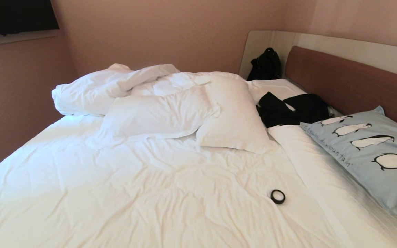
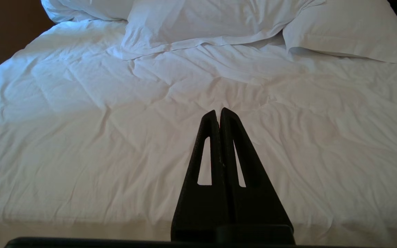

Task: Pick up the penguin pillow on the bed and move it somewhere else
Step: Pick up the pillow

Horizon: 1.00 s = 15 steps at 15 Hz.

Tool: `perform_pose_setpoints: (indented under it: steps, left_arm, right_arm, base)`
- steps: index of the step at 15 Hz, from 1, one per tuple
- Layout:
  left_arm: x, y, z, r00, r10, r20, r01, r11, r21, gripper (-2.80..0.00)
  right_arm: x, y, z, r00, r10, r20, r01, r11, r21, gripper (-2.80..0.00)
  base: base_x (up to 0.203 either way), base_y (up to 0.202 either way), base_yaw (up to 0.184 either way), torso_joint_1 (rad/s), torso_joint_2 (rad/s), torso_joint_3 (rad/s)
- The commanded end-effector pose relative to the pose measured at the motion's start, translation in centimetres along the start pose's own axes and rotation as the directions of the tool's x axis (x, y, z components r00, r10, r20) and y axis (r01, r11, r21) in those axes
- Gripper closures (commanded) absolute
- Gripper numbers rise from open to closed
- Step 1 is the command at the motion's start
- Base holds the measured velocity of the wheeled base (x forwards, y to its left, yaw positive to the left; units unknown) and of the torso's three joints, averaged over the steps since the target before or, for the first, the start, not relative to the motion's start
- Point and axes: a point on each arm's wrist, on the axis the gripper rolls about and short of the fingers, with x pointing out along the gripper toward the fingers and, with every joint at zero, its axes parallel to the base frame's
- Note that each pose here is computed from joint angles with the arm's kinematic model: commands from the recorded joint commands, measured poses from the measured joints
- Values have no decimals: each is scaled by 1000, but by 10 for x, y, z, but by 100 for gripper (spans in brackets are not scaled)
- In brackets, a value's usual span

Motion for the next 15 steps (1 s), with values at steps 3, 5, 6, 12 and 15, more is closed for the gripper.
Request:
perform_pose_setpoints:
  steps: [3,5,6,12,15]
  left_arm:
    - [0,0,0,1000,1,-1,-1,1000,0,0]
    - [0,0,0,1000,1,-1,-1,1000,0,0]
    - [0,0,0,1000,1,-1,-1,1000,0,0]
    - [0,0,0,1000,1,-1,-1,1000,0,0]
    - [0,0,0,1000,1,-1,-1,1000,0,0]
  right_arm:
    - [-1,-3,1,1000,2,0,-2,1000,5,-171]
    - [-7,0,2,1000,11,-2,-11,1000,2,-280]
    - [-10,5,2,1000,22,-7,-22,1000,-4,-280]
    - [-67,59,10,993,115,8,-113,989,-95,-280]
    - [-106,105,4,987,150,58,-136,973,-189,-280]
  base:
    - [0,0,0,0,0,0]
    - [0,0,0,0,0,0]
    - [0,0,0,0,0,0]
    - [0,0,0,0,0,0]
    - [0,0,0,0,0,0]
